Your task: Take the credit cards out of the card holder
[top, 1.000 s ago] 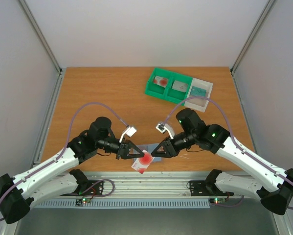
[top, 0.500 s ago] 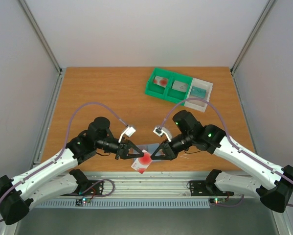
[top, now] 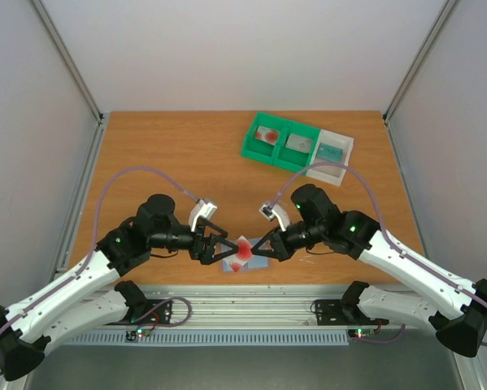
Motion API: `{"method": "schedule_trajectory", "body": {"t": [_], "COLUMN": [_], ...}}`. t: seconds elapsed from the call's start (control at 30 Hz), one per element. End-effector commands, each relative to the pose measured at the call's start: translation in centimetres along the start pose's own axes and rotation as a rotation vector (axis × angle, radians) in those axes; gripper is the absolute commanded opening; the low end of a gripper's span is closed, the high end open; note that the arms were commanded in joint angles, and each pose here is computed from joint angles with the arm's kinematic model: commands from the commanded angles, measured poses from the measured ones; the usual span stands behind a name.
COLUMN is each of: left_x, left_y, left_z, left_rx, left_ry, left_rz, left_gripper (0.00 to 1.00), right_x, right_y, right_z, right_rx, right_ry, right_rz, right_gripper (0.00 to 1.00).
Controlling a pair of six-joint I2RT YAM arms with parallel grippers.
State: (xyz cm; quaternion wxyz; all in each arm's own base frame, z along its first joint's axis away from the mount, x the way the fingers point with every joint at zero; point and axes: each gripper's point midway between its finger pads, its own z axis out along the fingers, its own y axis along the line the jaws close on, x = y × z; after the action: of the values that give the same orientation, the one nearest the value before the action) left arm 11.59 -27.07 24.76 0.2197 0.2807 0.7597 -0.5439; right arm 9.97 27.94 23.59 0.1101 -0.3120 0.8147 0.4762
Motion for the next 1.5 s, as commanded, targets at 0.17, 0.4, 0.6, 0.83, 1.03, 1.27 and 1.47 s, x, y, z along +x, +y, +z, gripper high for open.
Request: {"method": "schedule_trajectory", "body": {"t": [0.17, 0.4, 0.6, 0.83, 1.03, 1.27, 1.47], "left_x": [-1.1, -0.7, 0.6, 2.0, 2.8, 3.1, 3.3], "left_y": [5.4, 8.9, 12.4, 14.7, 15.9, 15.8, 15.3], "left_z": [-2.1, -1.6, -1.5, -1.0, -1.0, -1.1, -0.8], "left_rx": [-0.364, -0.487, -0.598, -0.633, -0.659, -0.660, -0.625], "left_ry": [-0.080, -0.084, -0.075, -0.036, -0.020, -0.006, -0.003], "left_rz": [0.013, -0.040, -0.132, -0.170, -0.186, -0.190, -0.218], "left_gripper": [0.99, 0.99, 0.99, 0.99, 0.99, 0.99, 0.99], "right_x": [-5.8, -10.4, -13.1, -16.8, -20.5, -24.3, -26.4], "right_y": [-4.5, -8.5, -13.4, -18.7, -22.4, -27.9, -32.3], "right_z": [-2.9, -5.2, -6.1, -7.5, -9.0, -10.5, -10.4], "right_rx": [0.334, 0.531, 0.579, 0.610, 0.650, 0.703, 0.703], "right_ry": [-0.313, -0.505, -0.583, -0.712, -0.823, -0.919, -0.936], "right_rz": [0.100, 0.156, 0.286, 0.405, 0.480, 0.560, 0.630], "right_gripper": [0.01, 0.01, 0.01, 0.01, 0.01, 0.01, 0.01]}}
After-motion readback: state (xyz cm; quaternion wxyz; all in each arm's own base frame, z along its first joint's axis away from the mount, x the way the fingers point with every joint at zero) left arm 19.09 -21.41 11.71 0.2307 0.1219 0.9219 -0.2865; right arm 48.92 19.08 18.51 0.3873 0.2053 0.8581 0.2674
